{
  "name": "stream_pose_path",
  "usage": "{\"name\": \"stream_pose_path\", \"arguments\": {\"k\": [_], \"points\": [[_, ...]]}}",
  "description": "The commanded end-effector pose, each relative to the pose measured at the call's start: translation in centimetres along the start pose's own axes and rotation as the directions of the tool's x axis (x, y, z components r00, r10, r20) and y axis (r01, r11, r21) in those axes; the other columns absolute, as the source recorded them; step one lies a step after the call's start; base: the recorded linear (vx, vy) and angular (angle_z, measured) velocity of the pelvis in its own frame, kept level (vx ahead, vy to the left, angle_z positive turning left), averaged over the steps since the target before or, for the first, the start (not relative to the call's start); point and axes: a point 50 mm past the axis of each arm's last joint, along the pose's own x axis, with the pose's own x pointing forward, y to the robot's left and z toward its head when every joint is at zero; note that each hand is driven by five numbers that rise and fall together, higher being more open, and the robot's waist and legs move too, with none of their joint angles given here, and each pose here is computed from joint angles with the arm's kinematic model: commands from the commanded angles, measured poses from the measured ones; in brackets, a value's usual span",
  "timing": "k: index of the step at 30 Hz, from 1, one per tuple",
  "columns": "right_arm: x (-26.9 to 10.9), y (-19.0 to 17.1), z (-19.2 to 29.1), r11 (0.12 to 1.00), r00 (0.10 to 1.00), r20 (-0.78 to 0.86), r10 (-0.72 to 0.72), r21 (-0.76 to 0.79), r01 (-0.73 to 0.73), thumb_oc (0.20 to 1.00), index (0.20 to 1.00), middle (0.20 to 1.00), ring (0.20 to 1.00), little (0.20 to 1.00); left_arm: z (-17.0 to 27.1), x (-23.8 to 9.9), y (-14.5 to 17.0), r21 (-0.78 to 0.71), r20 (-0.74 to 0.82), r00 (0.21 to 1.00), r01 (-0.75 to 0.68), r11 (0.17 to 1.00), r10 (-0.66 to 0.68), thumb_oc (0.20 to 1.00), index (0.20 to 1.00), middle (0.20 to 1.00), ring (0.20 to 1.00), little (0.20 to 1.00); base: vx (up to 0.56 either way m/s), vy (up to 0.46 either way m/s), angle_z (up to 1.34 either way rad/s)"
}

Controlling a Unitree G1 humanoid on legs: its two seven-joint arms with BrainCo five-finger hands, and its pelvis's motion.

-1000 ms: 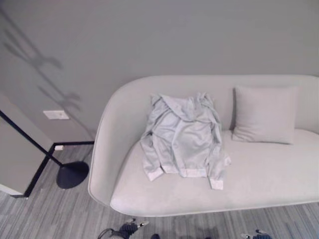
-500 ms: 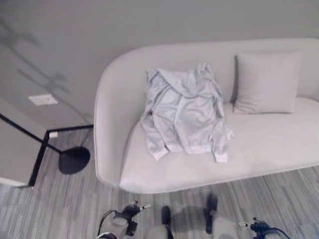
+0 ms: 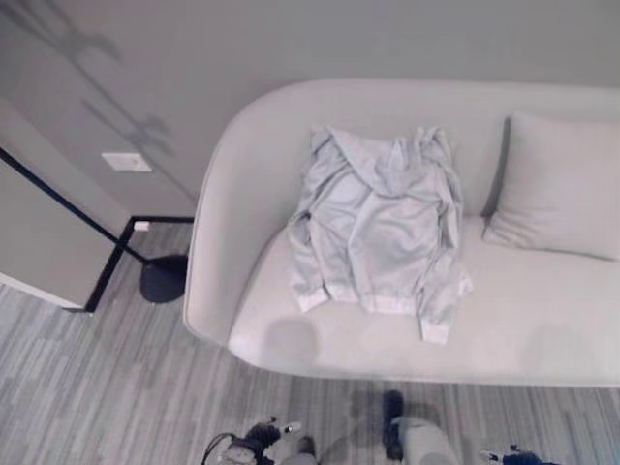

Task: Hang the clothes on the sofa on the clothes rack.

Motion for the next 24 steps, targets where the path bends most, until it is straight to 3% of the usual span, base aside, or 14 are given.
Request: {"name": "stream_pose_path", "arguments": {"k": [1, 9, 24], "points": [[0.2, -0.1, 2.0, 0.998, 0.997, 0.076, -0.017, 0.054, 0.013, 1.0, 1.0, 1.0, 1.0, 1.0, 3.5, 0.2, 2.2, -0.022, 0.113, 0.991, -0.063, 0.998, 0.065, 1.0, 1.0, 1.0, 1.0, 1.0, 0.15, -0.224, -0.11], [0.3, -1.3, 3.8, 0.997, 0.988, 0.14, -0.06, 0.058, 0.052, 1.0, 1.0, 1.0, 1.0, 1.0, 2.9, 0.3, 1.8, -0.053, 0.096, 0.993, -0.057, 0.997, 0.062, 1.0, 1.0, 1.0, 1.0, 1.0, 0.1, -0.023, 0.02], [0.1, 1.3, 2.3, 1.0, 0.995, 0.094, 0.023, -0.022, -0.021, 1.0, 1.0, 1.0, 1.0, 1.0, 0.0, -0.1, 1.6, -0.046, 0.006, 0.999, -0.054, 0.997, 0.054, 1.0, 1.0, 1.0, 1.0, 1.0, 0.05, 0.064, -0.25]]}}
